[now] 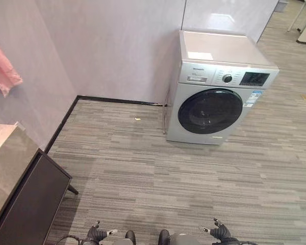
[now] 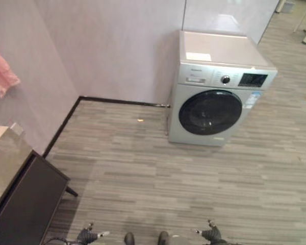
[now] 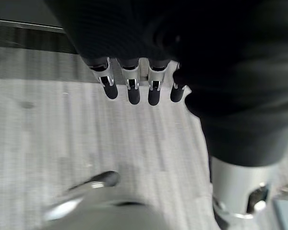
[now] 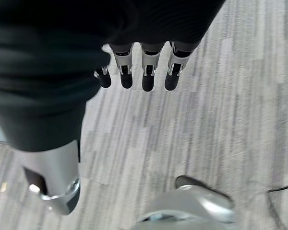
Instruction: Put brush and paste in cup on sink, flatten towel.
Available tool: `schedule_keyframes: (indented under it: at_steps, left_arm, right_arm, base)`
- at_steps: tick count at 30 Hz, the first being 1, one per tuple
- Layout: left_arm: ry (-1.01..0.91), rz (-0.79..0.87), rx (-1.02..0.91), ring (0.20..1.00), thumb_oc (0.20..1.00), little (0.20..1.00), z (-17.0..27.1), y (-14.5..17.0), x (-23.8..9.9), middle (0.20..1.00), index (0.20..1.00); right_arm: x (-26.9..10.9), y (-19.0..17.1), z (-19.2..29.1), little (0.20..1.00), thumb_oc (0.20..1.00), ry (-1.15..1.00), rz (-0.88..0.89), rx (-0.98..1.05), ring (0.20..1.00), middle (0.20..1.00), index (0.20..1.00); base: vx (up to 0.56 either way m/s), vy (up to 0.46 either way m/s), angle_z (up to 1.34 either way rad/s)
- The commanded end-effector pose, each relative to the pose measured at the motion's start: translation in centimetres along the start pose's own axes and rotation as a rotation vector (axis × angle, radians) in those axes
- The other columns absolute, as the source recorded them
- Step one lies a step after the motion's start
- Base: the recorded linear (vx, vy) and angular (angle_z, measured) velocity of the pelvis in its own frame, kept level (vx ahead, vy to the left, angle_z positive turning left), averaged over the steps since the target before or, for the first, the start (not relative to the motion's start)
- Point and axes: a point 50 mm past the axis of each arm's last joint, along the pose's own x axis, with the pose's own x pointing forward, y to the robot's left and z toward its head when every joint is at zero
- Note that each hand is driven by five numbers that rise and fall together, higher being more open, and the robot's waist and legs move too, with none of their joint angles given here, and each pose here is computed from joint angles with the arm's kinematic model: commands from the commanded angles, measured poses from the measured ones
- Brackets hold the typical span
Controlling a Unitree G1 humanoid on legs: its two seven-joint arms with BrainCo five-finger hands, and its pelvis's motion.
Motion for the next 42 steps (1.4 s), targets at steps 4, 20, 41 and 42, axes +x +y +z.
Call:
schedule_keyframes:
  at_steps: [4, 20, 41, 42]
  left_arm:
    - [-0.039, 0.045, 0.013, 1.000, 1.000, 1.000, 1.2, 0.9, 0.3, 1.000, 1.000]
    - [-0.325, 0.054, 0.054, 1.000, 1.000, 1.000, 5.8, 0.8, -0.1, 1.000, 1.000]
    - [-0.343, 0.049, 0.125, 1.000, 1.000, 1.000, 7.9, 0.9, 0.5, 1.000, 1.000]
    - [-0.348, 0.056, 0.118, 1.000, 1.000, 1.000, 8.1, 1.0, 0.5, 1.000, 1.000]
  right_arm:
    - [0.3, -1.6, 1.6, 1.000, 1.000, -0.072, -0.049, 0.017, 1.000, 1.000, 1.000]
    - [-0.1, -2.7, 6.0, 1.000, 1.000, -0.320, -0.100, 0.186, 1.000, 1.000, 1.000]
    - [-0.6, -4.0, 5.5, 1.000, 1.000, -0.330, -0.100, 0.084, 1.000, 1.000, 1.000]
    - [-0.6, -4.2, 5.4, 1.000, 1.000, -0.327, -0.110, 0.082, 1.000, 1.000, 1.000]
  base:
    - [0.12, -0.085, 0.03]
    - [0.22, 0.028, 0.05]
    - [0.49, -0.004, 0.32]
    - [0.14, -0.035, 0.79]
